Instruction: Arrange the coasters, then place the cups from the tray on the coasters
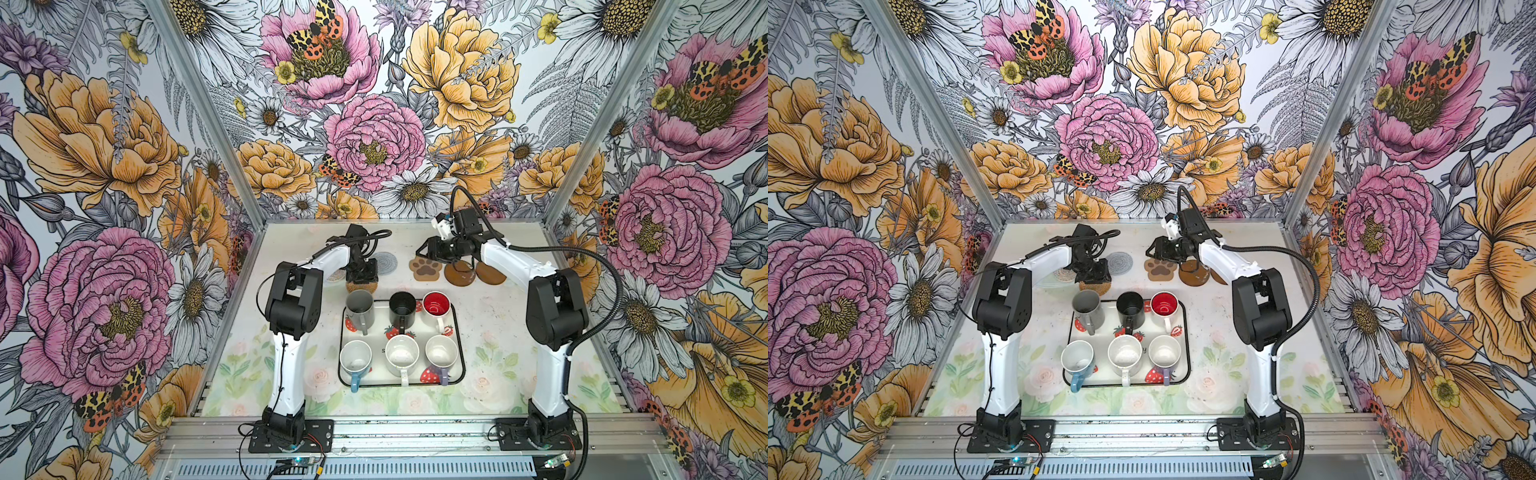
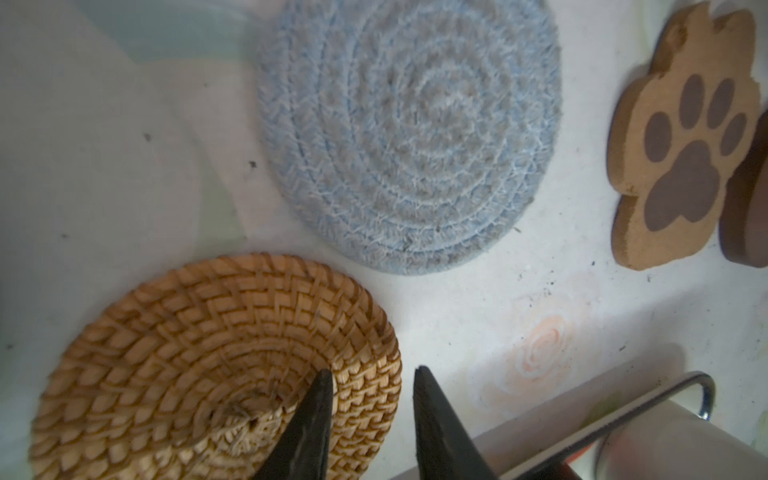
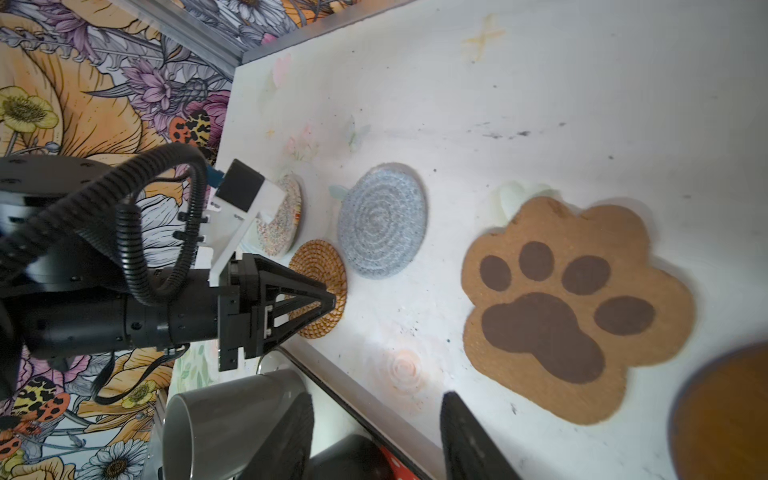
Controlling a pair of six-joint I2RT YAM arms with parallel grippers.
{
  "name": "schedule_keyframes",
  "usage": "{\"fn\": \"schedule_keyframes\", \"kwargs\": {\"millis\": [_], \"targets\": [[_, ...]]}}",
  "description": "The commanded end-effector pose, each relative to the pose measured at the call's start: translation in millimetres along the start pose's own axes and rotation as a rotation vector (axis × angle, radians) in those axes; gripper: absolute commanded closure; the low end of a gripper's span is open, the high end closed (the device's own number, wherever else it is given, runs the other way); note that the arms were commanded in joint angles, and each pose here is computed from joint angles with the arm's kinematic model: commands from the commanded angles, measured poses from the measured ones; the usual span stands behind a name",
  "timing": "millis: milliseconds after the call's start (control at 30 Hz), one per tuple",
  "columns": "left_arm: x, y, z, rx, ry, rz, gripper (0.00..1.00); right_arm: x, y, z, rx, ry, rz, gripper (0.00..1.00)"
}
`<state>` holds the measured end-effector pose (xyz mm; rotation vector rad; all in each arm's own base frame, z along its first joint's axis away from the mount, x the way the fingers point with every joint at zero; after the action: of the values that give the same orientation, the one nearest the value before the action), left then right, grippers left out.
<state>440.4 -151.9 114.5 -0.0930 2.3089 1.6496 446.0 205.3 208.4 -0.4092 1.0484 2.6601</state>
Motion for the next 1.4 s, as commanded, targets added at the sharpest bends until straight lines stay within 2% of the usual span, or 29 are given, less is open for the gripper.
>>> {"fn": "schedule_keyframes", "kwargs": {"millis": [0, 667, 1367], "targets": [[8, -25, 26, -0.054, 0.057, 0.058, 0.65, -8, -16, 12, -0.056, 0.01, 0.014, 0.5], [-11, -27, 46, -0.044, 0.099, 0.016, 0.66, -21, -123, 20, -0.133, -0.005, 0.083, 0.55], [-36, -24, 65, -0.031, 0.155, -0.048, 0.66, -16, -168, 6, -0.116, -0.063, 0.094, 0.57]]}}
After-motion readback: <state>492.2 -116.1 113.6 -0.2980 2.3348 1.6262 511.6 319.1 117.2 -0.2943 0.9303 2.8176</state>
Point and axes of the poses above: each gripper's point midway between its finger pads, its own y axis back along the fingers, its own z axis along the line the jaws close on, x = y × z, the point moved 9 cm from there along y, back along the fingers, and after that the axes turned 9 degrees about -y, right-handed, at the moved point
